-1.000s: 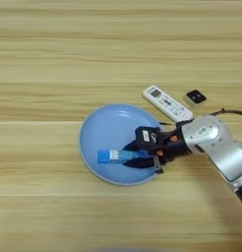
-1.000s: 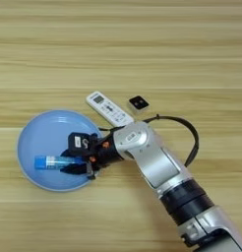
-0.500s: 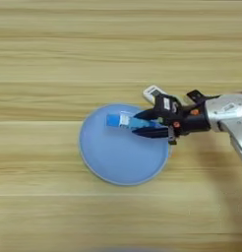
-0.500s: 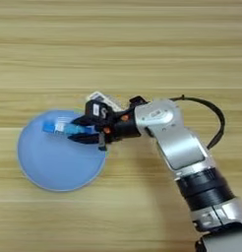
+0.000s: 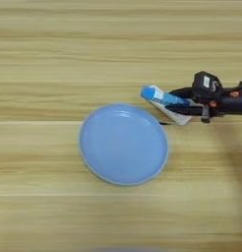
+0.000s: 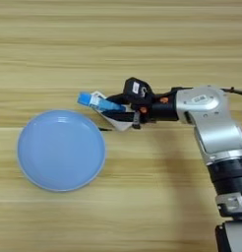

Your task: Move the objects on the table

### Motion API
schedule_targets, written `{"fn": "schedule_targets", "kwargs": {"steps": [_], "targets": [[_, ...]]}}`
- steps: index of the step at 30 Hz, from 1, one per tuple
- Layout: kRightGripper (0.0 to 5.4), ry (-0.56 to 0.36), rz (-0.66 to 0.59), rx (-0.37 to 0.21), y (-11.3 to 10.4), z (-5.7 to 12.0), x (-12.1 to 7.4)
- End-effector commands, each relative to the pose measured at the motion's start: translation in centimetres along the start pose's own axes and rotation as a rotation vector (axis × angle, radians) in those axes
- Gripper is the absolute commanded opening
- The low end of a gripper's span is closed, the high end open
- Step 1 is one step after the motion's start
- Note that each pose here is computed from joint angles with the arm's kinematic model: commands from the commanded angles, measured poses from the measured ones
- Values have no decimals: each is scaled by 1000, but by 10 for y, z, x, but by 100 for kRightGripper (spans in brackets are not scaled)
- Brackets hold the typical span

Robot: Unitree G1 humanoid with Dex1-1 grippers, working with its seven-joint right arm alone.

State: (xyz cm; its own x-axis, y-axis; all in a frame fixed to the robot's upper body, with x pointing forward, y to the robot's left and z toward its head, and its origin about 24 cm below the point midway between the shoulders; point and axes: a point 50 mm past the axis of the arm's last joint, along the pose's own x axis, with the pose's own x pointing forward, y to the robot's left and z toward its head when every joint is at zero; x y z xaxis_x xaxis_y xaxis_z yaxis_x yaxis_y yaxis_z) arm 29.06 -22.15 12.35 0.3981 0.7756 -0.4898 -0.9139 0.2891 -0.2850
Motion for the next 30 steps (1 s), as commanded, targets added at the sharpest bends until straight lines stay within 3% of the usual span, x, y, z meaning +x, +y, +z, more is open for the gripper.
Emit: {"fn": "schedule_targets", "kwargs": {"steps": [1, 15, 24, 30], "targets": [[140, -6, -111, -126, -24, 21, -26], [140, 82, -125, -70, -33, -13, -41], [140, 160, -14, -33, -18, -47, -50], [140, 152, 58, -25, -6, -60, -49]]}}
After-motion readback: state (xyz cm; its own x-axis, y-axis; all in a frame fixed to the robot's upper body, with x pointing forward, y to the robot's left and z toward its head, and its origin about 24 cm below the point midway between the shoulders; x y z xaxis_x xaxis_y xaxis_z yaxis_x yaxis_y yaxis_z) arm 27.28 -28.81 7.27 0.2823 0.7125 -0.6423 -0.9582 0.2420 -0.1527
